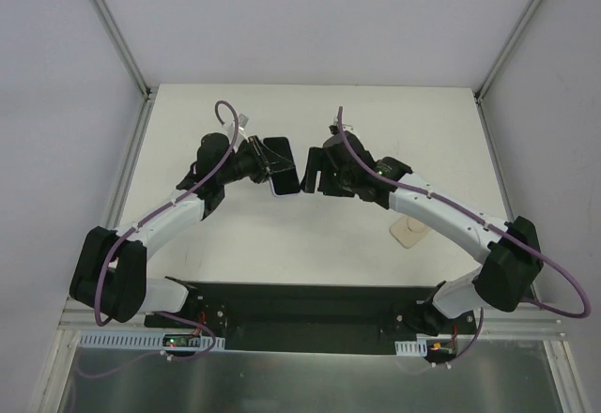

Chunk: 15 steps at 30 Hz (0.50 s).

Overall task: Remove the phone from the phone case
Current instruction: Remove the phone case from the phone.

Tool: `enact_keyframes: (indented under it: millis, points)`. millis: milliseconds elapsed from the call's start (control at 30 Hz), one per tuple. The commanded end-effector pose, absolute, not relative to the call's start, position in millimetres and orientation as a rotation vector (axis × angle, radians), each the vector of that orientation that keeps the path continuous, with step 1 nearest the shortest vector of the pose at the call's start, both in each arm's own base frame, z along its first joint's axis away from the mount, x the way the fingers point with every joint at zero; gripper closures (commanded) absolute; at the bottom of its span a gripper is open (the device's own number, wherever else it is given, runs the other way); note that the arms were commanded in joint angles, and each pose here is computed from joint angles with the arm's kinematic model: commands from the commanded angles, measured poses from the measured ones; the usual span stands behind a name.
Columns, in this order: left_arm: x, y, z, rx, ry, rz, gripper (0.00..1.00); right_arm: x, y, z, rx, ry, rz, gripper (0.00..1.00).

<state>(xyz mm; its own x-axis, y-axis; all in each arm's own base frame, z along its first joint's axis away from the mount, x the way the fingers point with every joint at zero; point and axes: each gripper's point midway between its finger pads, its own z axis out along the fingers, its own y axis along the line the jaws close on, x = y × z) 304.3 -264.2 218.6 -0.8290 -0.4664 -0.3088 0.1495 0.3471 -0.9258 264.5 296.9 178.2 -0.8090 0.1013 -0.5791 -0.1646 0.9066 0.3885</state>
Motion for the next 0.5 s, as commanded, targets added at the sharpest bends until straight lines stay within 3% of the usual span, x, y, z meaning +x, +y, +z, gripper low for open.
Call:
enact_keyframes:
  millis: [0, 467]
  points:
    - [264, -275, 364, -0.013, 1.687, -1.874, 1.00, 253, 257, 104, -0.084, 2.632, 0.211, 0.23]
    - [255, -259, 410, -0.022, 1.549, -1.896, 1.00, 243, 264, 76, -0.077, 2.702, 0.249, 0.23]
